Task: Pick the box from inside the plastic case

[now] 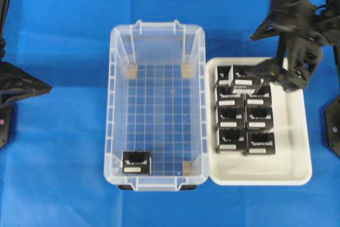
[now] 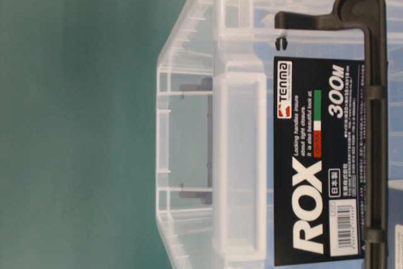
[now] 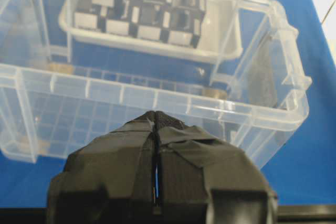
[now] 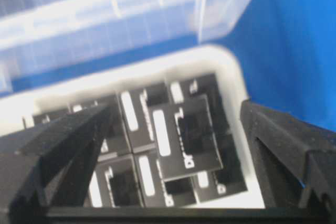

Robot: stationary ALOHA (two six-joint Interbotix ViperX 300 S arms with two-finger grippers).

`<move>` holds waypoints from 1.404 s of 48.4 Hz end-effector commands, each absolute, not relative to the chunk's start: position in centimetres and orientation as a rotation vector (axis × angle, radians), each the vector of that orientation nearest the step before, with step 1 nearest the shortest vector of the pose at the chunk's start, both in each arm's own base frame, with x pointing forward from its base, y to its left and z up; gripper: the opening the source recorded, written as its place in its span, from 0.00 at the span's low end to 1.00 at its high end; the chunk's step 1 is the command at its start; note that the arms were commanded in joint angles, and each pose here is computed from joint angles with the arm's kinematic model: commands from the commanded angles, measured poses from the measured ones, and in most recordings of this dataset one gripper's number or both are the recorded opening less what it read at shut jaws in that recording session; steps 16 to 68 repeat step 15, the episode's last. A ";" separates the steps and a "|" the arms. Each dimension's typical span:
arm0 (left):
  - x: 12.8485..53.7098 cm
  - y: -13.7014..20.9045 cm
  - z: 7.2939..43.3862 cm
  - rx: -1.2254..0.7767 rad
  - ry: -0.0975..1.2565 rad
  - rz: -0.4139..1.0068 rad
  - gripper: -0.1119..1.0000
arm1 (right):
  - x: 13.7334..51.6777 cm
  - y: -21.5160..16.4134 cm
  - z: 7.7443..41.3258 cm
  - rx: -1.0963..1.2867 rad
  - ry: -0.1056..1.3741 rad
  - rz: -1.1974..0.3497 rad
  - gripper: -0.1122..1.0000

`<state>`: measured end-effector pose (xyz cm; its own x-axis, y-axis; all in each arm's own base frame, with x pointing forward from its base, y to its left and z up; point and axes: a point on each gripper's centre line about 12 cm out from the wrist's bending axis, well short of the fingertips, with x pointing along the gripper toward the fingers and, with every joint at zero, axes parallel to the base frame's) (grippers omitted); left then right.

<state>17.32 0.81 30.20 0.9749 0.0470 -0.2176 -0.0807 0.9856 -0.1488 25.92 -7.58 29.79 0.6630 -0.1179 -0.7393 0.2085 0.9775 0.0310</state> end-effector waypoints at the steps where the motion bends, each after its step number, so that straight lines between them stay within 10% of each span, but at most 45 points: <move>1: 17.5 0.9 31.4 -0.151 0.186 0.066 0.05 | 25.2 -6.9 30.6 0.085 0.719 -0.182 0.99; 15: 17.5 0.9 31.3 -0.151 0.189 0.064 0.05 | 22.3 -5.3 33.3 0.053 0.397 -0.197 0.99; 68: 17.5 0.9 31.3 -0.151 0.189 0.064 0.05 | 22.3 -5.3 33.3 0.053 0.397 -0.197 0.99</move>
